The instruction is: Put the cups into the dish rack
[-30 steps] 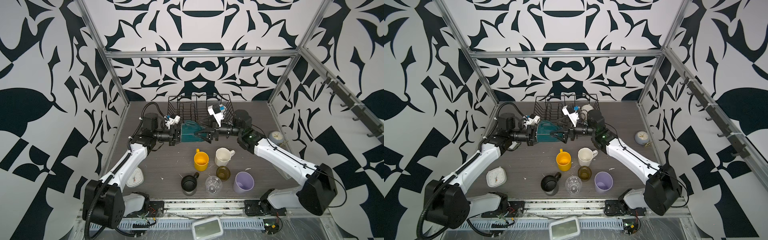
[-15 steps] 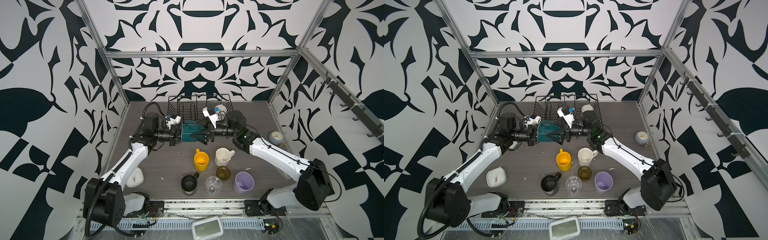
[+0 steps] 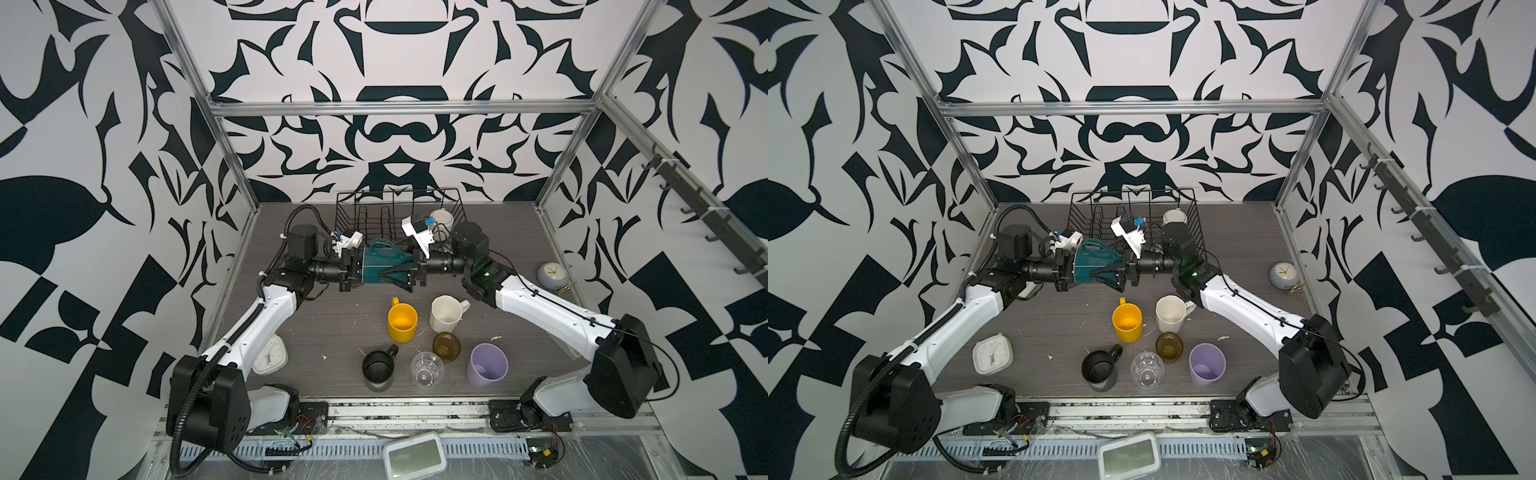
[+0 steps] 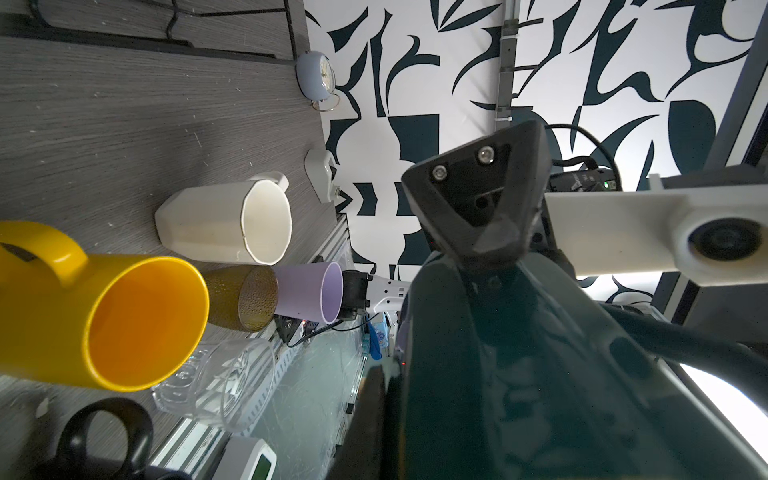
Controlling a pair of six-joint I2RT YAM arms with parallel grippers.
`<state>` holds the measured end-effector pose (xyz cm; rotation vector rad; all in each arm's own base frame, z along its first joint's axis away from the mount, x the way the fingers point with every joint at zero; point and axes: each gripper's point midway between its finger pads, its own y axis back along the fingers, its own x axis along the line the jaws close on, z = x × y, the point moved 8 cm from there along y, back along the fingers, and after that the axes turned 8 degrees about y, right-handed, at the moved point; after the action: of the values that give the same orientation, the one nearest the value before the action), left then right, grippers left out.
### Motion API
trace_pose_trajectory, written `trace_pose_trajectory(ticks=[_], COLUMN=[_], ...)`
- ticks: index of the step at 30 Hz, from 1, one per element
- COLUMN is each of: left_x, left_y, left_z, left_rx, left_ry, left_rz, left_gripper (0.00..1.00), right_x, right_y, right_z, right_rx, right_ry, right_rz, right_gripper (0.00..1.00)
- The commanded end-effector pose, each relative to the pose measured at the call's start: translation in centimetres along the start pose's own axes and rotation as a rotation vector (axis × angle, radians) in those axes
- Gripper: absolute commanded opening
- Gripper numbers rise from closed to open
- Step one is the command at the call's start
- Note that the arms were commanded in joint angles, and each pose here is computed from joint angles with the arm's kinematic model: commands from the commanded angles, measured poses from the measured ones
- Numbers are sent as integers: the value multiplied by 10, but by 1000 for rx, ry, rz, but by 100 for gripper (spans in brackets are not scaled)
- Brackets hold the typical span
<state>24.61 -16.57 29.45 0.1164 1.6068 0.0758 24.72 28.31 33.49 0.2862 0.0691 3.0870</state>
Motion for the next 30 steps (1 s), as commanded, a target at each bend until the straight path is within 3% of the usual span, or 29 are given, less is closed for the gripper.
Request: trace_pose_trajectory(ticks=[1,30], left_x=[-32,-25], left_y=[1,-7], left_z=[-3,2], left_rx=[56,106], left_ry=[-131,-44], left_rz=[-70,-96], left_gripper=[0,0], right_x=[11,21], right_y=[-2,-5], right_z=[8,5], right_rx=[-21,-18], right_ry=[36,143], right_rz=[37,-62], right_gripper=[99,94])
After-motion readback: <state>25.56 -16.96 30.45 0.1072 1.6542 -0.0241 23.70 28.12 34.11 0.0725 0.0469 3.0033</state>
